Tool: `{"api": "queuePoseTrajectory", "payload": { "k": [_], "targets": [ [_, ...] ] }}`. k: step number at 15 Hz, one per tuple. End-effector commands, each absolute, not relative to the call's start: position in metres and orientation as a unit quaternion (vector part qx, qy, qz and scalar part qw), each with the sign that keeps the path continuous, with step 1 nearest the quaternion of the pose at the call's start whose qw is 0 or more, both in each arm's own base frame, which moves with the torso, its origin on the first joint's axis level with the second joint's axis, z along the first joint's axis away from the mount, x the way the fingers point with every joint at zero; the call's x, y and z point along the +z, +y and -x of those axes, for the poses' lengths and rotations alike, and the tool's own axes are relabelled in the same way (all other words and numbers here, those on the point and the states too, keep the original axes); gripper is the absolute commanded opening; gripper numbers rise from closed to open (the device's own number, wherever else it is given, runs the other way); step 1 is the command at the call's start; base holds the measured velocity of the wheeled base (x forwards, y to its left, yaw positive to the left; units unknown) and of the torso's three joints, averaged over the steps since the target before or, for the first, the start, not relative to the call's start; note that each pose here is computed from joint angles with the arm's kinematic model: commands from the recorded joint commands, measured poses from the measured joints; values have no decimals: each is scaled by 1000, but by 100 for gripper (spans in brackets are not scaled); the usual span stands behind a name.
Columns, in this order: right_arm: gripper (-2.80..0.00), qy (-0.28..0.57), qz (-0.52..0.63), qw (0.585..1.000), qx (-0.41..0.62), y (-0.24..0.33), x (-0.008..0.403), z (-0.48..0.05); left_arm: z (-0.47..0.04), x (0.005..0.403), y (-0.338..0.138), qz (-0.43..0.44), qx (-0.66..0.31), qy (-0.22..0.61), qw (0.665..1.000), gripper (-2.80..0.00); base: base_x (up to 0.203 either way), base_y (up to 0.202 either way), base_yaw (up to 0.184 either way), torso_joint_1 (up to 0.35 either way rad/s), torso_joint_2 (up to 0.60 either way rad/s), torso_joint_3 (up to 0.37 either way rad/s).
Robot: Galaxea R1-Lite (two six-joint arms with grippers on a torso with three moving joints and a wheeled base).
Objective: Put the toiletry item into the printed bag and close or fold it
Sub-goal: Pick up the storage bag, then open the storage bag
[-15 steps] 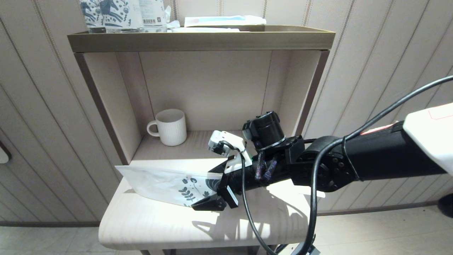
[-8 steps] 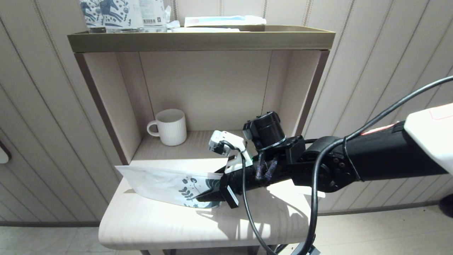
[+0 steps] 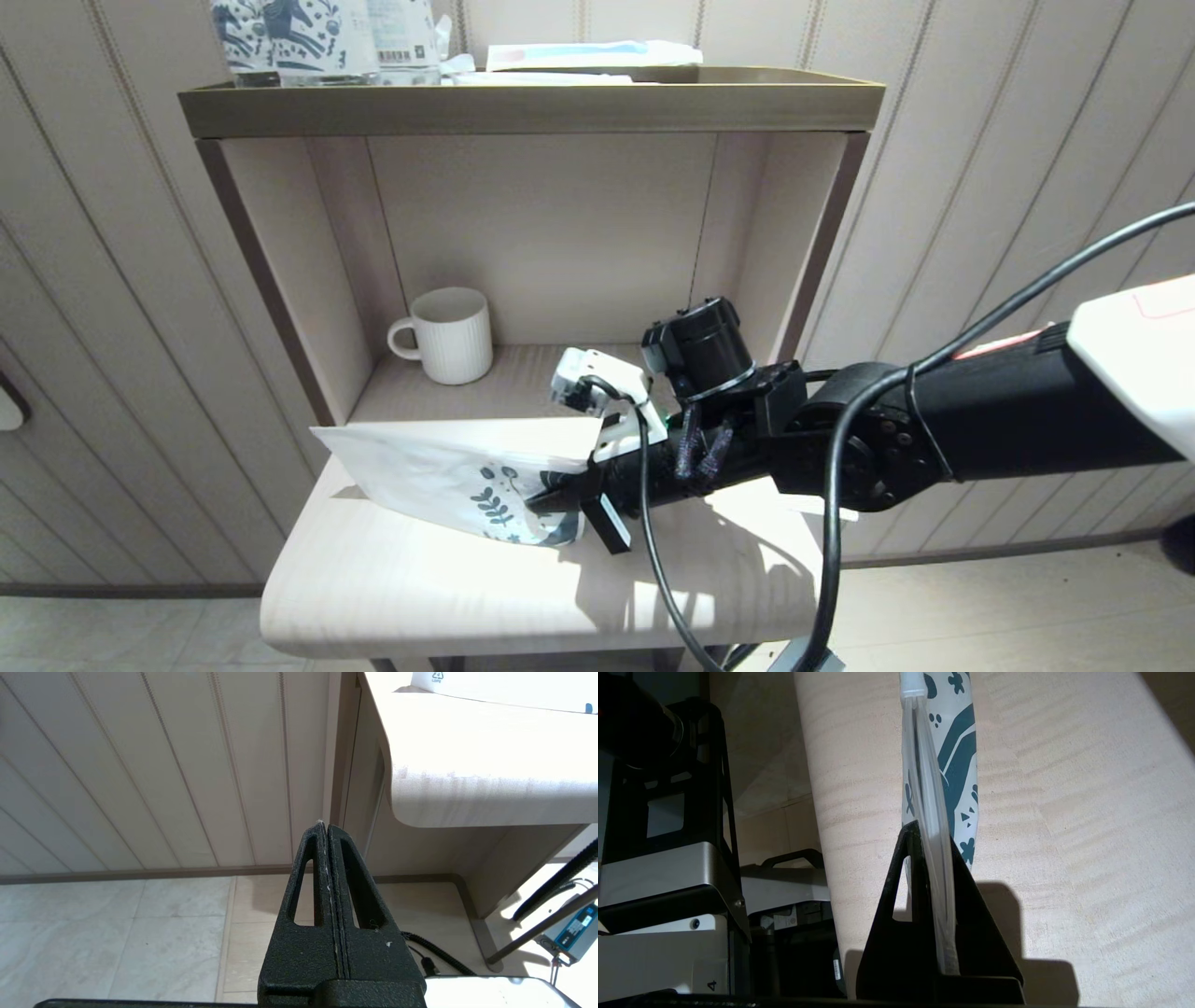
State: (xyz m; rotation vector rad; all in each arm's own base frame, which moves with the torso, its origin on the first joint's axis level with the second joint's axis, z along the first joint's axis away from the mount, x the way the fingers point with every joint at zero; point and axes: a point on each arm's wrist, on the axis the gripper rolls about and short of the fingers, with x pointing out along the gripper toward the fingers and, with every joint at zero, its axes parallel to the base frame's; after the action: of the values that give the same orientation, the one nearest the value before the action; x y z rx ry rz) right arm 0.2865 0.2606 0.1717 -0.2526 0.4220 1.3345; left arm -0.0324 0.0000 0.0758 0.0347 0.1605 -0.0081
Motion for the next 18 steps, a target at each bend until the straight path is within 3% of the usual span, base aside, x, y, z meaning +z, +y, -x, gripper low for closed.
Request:
{"api": "queuePoseTrajectory", "payload": {
  "k": [1,6,8,12,15,18],
  "targets": [
    [-280,189,116,758,614,258,176,-283,32,76,0,-18,-5,81,997,-280,0,0,0,0,0,0],
    [-280,160,96,775,604,227,226,-254,36,89,0,-28,-4,57,998,-280,0,0,0,0,0,0],
    [-280,169,82,778,600,207,252,-231,39,118,-1,-31,-21,39,999,-280,0,0,0,0,0,0],
    [-280,162,74,792,584,161,292,-189,13,215,-6,-27,-127,38,991,-280,0,0,0,0,0,0],
    [-280,202,117,769,594,148,294,-171,-23,281,-11,-29,-245,28,969,-280,0,0,0,0,0,0],
    [-280,242,162,737,610,151,303,-168,-70,320,-16,-41,-361,31,931,-280,0,0,0,0,0,0]
  ]
}}
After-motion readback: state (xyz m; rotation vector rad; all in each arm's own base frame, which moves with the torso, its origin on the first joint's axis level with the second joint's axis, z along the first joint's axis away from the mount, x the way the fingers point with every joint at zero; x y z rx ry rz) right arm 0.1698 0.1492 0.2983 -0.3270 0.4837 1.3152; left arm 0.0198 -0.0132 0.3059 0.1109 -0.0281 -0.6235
